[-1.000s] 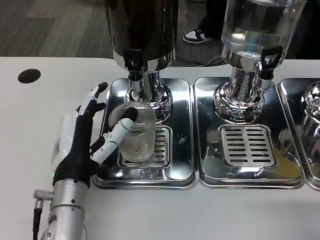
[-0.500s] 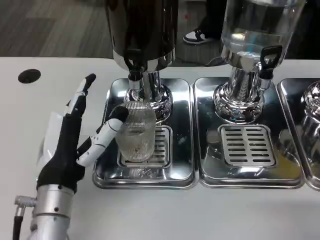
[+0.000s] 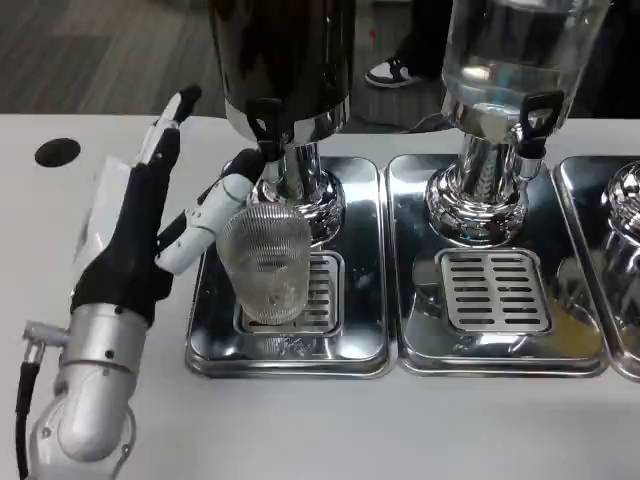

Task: Grasp the cup under the faucet to collect the drink, then remove the cup.

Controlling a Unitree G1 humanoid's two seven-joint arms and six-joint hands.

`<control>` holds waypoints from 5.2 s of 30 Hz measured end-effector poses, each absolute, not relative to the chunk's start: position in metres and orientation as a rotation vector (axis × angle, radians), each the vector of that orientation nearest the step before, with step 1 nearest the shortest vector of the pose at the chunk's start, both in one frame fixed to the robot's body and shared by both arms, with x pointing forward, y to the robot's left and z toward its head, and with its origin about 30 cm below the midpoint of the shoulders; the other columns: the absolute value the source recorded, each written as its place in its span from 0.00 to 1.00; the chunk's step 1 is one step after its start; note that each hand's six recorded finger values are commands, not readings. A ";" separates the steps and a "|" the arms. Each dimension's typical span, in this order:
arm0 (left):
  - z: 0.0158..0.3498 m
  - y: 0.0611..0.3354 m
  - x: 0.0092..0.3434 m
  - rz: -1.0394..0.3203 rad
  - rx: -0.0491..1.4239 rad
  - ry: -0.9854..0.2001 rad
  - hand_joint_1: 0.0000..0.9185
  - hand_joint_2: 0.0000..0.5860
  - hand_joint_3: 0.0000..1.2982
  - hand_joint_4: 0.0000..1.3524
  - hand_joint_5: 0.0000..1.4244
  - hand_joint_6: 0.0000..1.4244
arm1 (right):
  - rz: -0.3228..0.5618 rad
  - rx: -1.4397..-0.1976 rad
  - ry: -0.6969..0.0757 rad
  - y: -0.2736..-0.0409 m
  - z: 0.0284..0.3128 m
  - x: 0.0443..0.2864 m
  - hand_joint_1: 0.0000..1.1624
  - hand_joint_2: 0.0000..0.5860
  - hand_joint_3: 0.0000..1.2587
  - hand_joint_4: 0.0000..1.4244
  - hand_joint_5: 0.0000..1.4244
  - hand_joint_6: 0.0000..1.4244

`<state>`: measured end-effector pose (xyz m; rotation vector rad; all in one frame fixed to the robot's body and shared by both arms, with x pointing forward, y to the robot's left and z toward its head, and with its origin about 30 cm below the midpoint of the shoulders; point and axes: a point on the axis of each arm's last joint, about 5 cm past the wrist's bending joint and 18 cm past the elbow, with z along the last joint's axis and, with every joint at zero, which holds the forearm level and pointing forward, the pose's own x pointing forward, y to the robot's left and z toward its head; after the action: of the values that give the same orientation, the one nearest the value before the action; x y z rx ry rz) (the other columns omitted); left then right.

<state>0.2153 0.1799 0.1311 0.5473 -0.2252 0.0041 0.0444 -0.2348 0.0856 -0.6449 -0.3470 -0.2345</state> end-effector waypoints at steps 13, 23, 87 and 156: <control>0.151 0.160 0.216 -0.051 0.562 -0.278 0.08 0.15 0.09 0.03 0.01 0.00 | -0.239 -0.637 -0.354 -0.235 0.086 0.042 0.62 0.93 0.32 0.26 0.22 0.14; 0.147 0.160 0.212 -0.050 0.559 -0.263 0.07 0.14 0.21 0.20 0.07 0.00 | -0.243 -0.632 -0.349 -0.235 0.086 0.039 0.62 0.93 0.32 0.26 0.22 0.14; 0.144 0.159 0.195 0.012 0.525 -0.291 0.07 0.17 0.37 0.35 0.16 0.00 | -0.232 -0.631 -0.371 -0.233 0.088 0.034 0.62 0.93 0.32 0.26 0.22 0.14; 0.135 0.317 0.129 -0.150 0.597 -0.158 0.02 0.00 0.00 0.00 0.00 0.00 | -0.264 -0.478 -0.260 -0.183 0.083 0.055 0.74 0.37 0.15 0.16 0.18 0.20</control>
<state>0.1289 0.3168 0.1347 0.5973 -0.1576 -0.1500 0.0552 -0.1827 0.0829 -0.4778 -0.2605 -0.2641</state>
